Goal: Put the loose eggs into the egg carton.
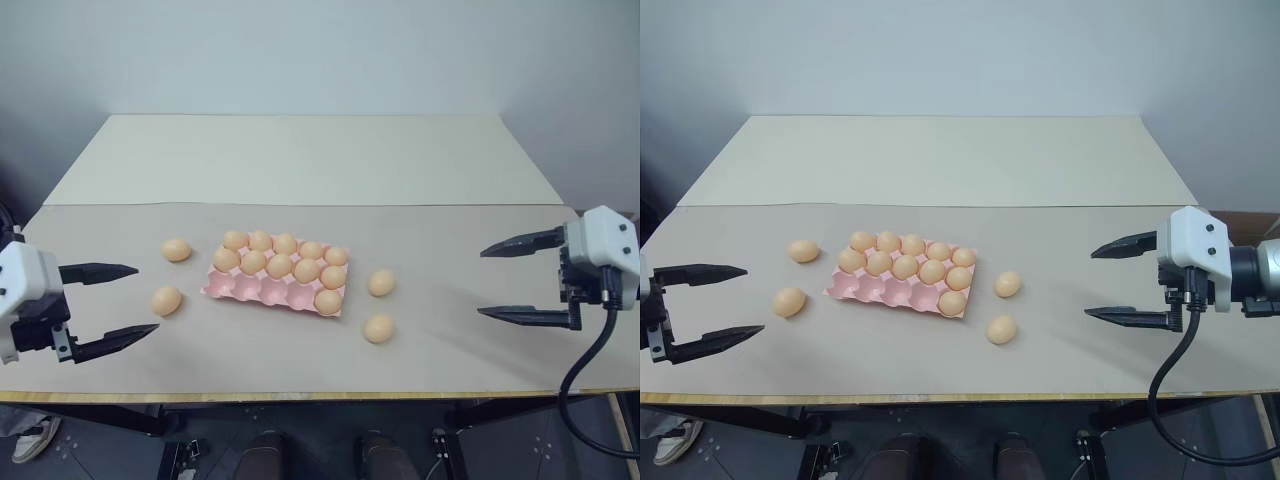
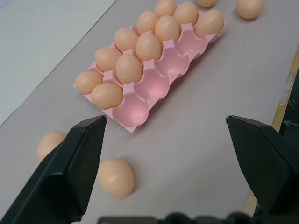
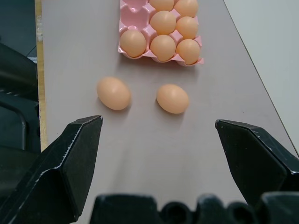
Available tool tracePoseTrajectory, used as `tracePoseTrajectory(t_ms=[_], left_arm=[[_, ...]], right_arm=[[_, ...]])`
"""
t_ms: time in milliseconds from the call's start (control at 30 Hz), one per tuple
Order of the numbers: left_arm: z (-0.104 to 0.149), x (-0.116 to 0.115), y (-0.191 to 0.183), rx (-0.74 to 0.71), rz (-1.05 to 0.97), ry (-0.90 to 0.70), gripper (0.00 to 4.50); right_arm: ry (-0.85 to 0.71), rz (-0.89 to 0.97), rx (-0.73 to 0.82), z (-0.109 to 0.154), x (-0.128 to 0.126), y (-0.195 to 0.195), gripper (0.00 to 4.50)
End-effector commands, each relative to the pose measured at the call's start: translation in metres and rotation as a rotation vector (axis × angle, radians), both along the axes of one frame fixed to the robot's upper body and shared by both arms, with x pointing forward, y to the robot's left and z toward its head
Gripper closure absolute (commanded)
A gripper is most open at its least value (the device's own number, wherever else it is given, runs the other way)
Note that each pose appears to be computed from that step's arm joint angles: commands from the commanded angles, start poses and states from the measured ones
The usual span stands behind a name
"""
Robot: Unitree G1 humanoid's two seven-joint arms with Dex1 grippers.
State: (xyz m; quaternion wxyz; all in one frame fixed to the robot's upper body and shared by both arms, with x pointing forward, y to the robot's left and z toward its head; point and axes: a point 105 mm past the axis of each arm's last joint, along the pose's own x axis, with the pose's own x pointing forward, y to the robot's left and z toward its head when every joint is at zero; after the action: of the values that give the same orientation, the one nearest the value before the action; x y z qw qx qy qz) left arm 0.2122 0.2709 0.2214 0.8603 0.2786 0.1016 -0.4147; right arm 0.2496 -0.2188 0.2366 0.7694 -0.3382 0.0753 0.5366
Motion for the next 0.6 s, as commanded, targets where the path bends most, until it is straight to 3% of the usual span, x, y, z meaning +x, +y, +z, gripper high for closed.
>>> tracePoseTrajectory(t_ms=[33, 600], left_arm=[[0.010, 0.002, 0.002, 0.012, 0.029, -0.046, 0.03], [0.009, 0.006, -0.011, -0.002, -0.017, -0.043, 0.03]], right_arm=[[-0.042, 0.017, 0.000, 0.009, -0.002, 0.003, 0.00], [-0.067, -0.061, 0.034, 0.007, 0.013, 0.005, 0.00]])
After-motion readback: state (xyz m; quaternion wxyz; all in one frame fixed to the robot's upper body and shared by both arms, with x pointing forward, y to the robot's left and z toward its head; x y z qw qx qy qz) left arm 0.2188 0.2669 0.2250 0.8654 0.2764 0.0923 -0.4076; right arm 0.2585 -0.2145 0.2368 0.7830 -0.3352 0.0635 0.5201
